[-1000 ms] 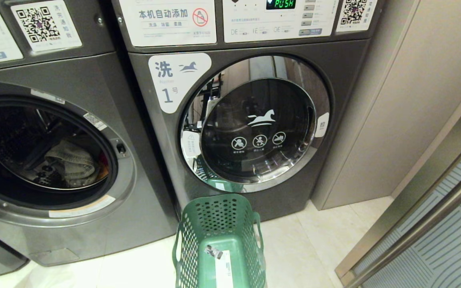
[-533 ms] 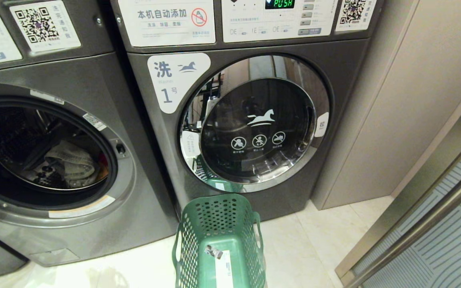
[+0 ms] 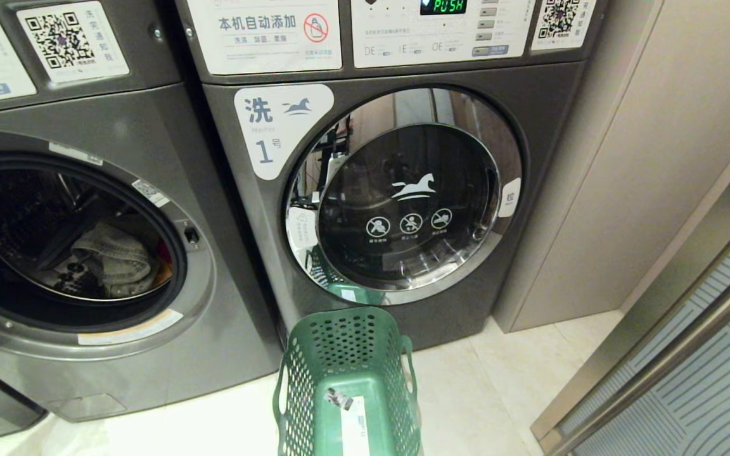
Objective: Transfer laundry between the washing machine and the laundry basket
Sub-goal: Open the lid of the washing machine
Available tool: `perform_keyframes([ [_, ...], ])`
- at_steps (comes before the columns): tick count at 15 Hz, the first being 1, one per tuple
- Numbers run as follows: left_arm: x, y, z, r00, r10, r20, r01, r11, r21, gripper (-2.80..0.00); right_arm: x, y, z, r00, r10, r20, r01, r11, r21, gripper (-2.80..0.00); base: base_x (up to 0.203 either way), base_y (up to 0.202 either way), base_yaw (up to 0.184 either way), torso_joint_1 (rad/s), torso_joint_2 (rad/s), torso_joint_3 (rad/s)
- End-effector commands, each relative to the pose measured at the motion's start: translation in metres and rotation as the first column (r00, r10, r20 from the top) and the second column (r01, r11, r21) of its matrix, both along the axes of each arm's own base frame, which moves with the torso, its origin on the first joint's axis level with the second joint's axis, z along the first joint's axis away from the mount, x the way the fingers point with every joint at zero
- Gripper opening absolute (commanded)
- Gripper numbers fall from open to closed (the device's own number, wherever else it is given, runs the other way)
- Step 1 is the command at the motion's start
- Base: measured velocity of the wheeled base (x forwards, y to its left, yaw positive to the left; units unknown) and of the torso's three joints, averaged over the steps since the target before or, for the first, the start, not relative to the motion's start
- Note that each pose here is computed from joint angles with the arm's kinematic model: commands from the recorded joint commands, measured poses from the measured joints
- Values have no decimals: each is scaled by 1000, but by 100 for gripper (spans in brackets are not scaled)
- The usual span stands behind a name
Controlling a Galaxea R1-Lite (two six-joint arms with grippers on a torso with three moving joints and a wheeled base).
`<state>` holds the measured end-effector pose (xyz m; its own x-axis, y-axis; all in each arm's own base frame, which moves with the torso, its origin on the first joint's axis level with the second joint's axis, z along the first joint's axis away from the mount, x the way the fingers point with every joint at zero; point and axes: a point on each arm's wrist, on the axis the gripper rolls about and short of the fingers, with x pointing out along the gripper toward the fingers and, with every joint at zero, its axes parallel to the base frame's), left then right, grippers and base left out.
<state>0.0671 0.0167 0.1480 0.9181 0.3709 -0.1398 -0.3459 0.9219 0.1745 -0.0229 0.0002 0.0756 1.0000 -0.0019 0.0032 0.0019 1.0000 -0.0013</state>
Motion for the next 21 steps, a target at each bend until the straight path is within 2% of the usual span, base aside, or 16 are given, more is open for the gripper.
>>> perform_keyframes([
  [1,-48,-10,-26,993,-83,79,82,997,12,-280,0,0,0,1000,0,-2,0,1000,0,-280,0,0,0,0,0,0],
  [4,-75,-14,-51,971,-209,118,207,978,22,-280,0,0,0,1000,0,-1,0,1000,0,-280,0,0,0,0,0,0],
  [6,-89,-15,-60,945,-274,180,263,961,85,-280,0,0,0,1000,0,0,0,1000,0,-280,0,0,0,0,0,0],
  [8,-91,-15,-64,935,-308,176,294,950,102,-280,0,0,0,1000,0,0,0,1000,0,-280,0,0,0,0,0,0],
  [10,-91,-15,-64,938,-289,191,281,957,65,-280,0,0,0,1000,0,-1,0,1000,0,-280,0,0,0,0,0,0],
  [11,-91,-16,-65,927,-321,196,318,947,45,-280,0,0,0,1000,0,0,0,1000,0,-280,0,0,0,0,0,0],
  [12,-89,-17,-71,905,-378,194,382,924,16,-280,0,0,0,1000,0,-1,0,1000,0,-280,0,0,0,0,0,0],
  [13,-87,-18,-73,893,-391,222,403,915,-10,-280,0,0,0,1000,0,-1,0,1000,0,-280,0,0,0,0,0,0],
  [18,-87,-17,-73,905,-344,251,373,925,-74,-280,0,0,0,1000,0,0,0,1000,0,-280,0,0,0,0,0,0],
  [21,-88,-16,-66,891,-322,321,362,929,-74,-280,0,0,0,1000,0,-2,0,1000,0,-280,0,0,0,0,0,0],
])
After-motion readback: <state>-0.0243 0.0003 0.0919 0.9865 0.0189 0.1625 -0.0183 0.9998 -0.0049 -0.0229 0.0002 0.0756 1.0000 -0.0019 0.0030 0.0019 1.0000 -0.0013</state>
